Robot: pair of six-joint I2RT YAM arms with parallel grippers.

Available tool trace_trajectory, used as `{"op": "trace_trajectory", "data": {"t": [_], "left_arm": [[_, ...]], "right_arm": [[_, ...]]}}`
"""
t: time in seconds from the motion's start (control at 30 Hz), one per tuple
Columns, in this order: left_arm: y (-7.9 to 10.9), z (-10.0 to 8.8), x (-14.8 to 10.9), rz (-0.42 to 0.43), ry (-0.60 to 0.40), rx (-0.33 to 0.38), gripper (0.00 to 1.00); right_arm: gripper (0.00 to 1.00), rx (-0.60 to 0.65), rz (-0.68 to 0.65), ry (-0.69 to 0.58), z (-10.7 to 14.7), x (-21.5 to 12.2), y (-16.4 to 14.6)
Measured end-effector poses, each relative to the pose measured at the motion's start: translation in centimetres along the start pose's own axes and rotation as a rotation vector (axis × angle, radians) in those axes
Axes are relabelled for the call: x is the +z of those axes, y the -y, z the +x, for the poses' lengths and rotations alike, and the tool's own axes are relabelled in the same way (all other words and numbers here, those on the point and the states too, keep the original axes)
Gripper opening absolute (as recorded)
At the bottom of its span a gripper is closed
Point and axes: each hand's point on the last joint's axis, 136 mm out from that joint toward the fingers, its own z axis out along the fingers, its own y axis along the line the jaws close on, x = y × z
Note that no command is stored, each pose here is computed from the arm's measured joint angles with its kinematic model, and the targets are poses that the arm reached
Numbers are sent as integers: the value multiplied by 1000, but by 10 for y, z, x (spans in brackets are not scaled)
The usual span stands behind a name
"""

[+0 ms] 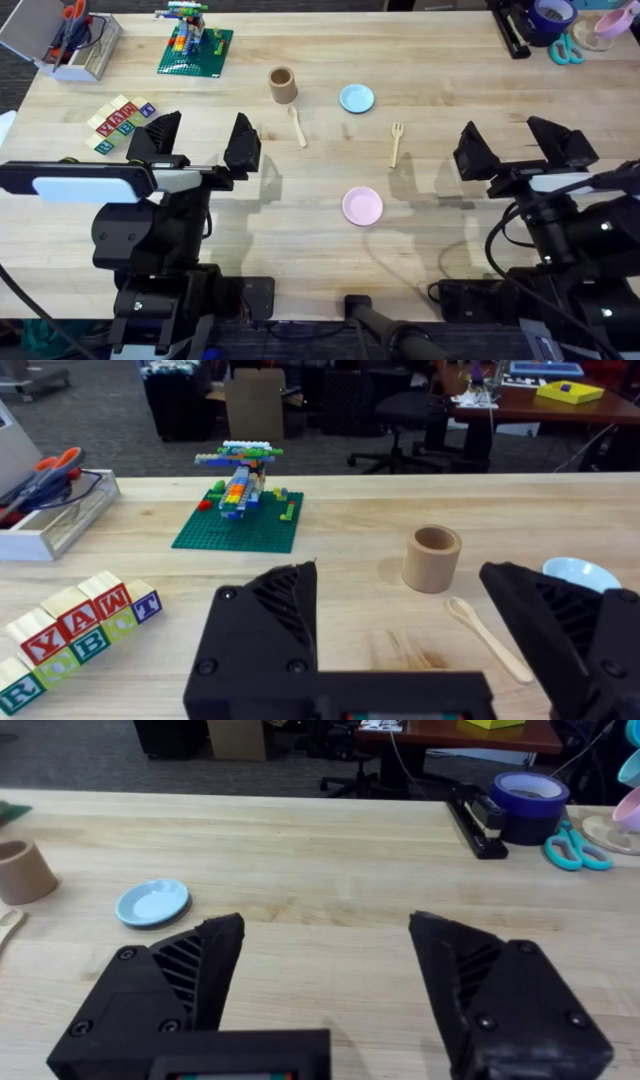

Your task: Pick up a utensil and set it on the pink plate, then put the other utensil in the container.

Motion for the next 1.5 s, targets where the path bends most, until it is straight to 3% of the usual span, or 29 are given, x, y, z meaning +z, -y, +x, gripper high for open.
{"op": "trace_trajectory", "data": {"t": [0.63, 0.77, 0.87, 1.2, 1.5], "left_arm": [[0, 0, 0, 0, 2, 0, 993], [0, -1, 0, 0, 3, -2, 991], [0, -3, -1, 0, 3, -20, 991], [1, -63, -3, -1, -11, -126, 992], [1, -102, 9, -18, -205, -148, 992]], "right_arm": [[995, -5, 20, 1, 0, 0, 4], [996, -3, 21, -57, 7, -2, 4], [996, -1, 24, -187, 17, -9, 4], [996, -4, 27, -407, -46, -12, 5], [996, 0, 22, -649, -86, 8, 6]]}}
